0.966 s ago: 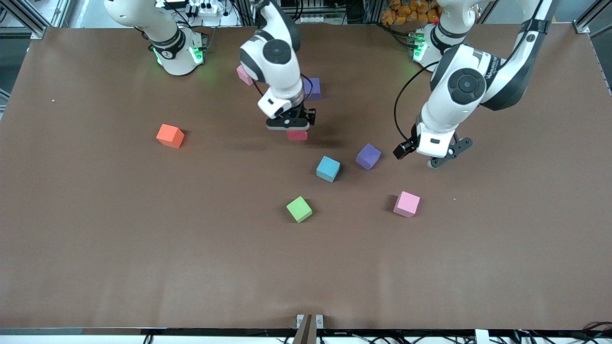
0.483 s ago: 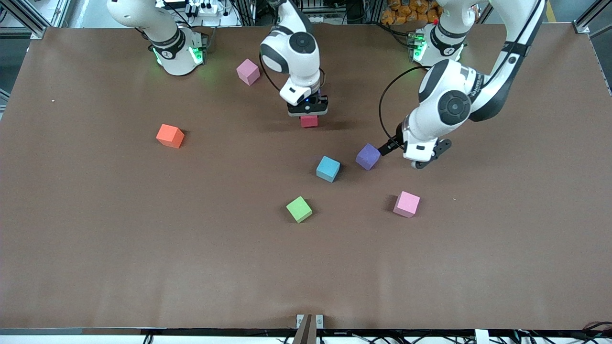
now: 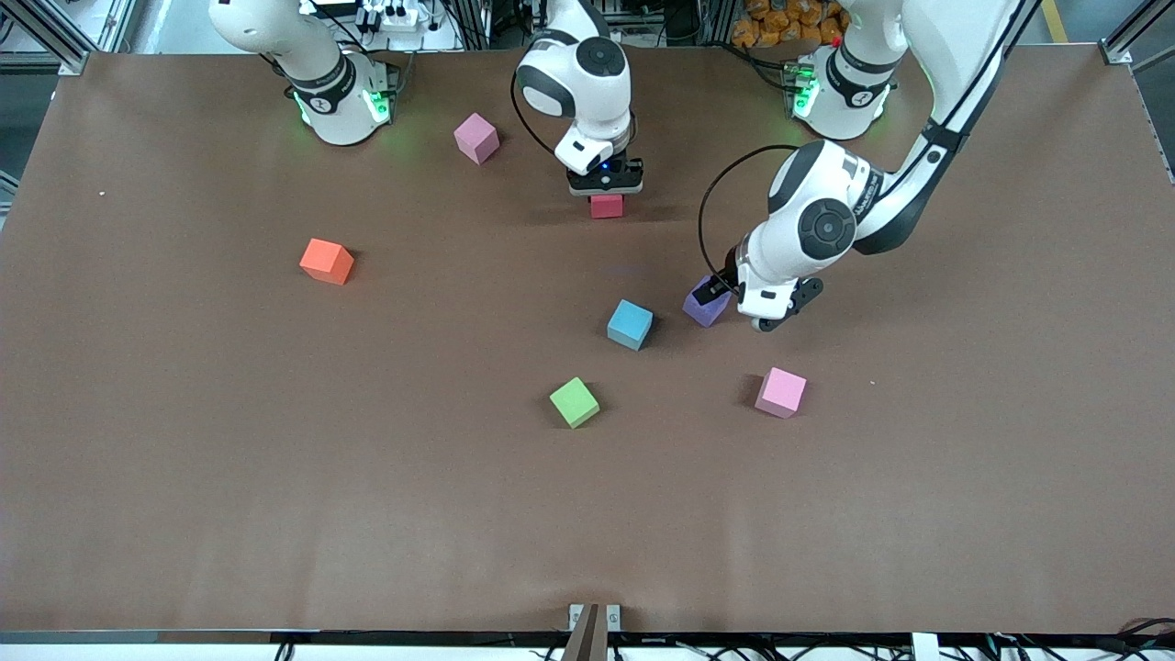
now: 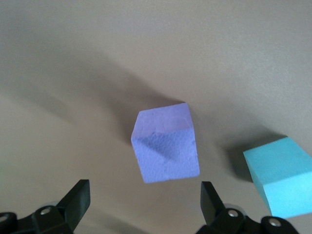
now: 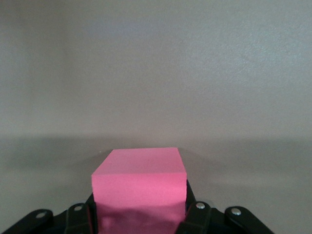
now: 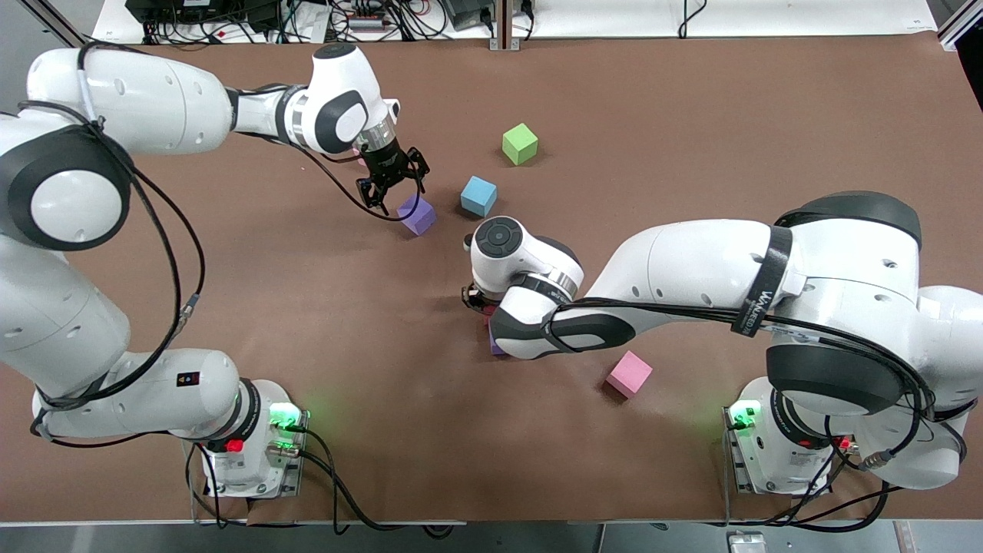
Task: Arrange blocks into number 1
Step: 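Place the magenta cube beside purple while the left gripper grasps another purple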
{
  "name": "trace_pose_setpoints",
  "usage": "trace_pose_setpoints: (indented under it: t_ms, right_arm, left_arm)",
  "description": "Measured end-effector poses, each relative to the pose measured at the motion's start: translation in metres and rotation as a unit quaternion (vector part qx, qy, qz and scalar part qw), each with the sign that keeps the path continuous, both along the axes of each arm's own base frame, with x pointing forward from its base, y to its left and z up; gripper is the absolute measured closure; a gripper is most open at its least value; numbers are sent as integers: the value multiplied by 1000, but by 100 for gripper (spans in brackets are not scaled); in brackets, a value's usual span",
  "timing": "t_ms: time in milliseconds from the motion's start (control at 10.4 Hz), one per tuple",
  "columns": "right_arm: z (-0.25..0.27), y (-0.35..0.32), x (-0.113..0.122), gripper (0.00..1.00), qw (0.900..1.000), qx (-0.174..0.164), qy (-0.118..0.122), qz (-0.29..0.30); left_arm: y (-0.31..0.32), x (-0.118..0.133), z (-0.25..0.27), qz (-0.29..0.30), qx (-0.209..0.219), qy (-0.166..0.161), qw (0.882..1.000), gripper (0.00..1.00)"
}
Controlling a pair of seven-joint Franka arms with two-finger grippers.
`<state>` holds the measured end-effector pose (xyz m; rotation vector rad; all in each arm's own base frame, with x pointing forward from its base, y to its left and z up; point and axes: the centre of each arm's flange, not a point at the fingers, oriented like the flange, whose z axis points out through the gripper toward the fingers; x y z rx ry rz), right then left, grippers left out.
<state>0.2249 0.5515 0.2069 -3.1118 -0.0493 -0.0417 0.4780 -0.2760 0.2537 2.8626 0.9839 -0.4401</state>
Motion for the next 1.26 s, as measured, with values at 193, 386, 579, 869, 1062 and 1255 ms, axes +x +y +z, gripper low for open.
trace_pose_setpoints:
  t_ms: [193,386,579,869,1062,1255]
  right_arm:
    - [-2,-1,0,38,1000,-3,1,-1]
    - [-4,-4,2,38,1000,-5,1,-4]
    - [-4,-6,6,31,1000,-6,2,-10]
    - [5,-9,18,0,999,-3,3,-36]
    - [48,-30,52,0,998,-2,10,-62]
    - [92,-83,101,0,996,3,1,-92]
  left_arm:
    - [-4,1,-14,4,-9,-1,1000,0]
    - [-8,-2,-21,1,-11,4,1000,0]
    - [-9,-1,-25,3,-14,2,1000,0]
    - [-11,-1,-35,7,-20,3,1000,0]
    - [-9,0,-42,11,-20,6,1000,0]
    - [-2,3,-50,19,-18,10,1000,0]
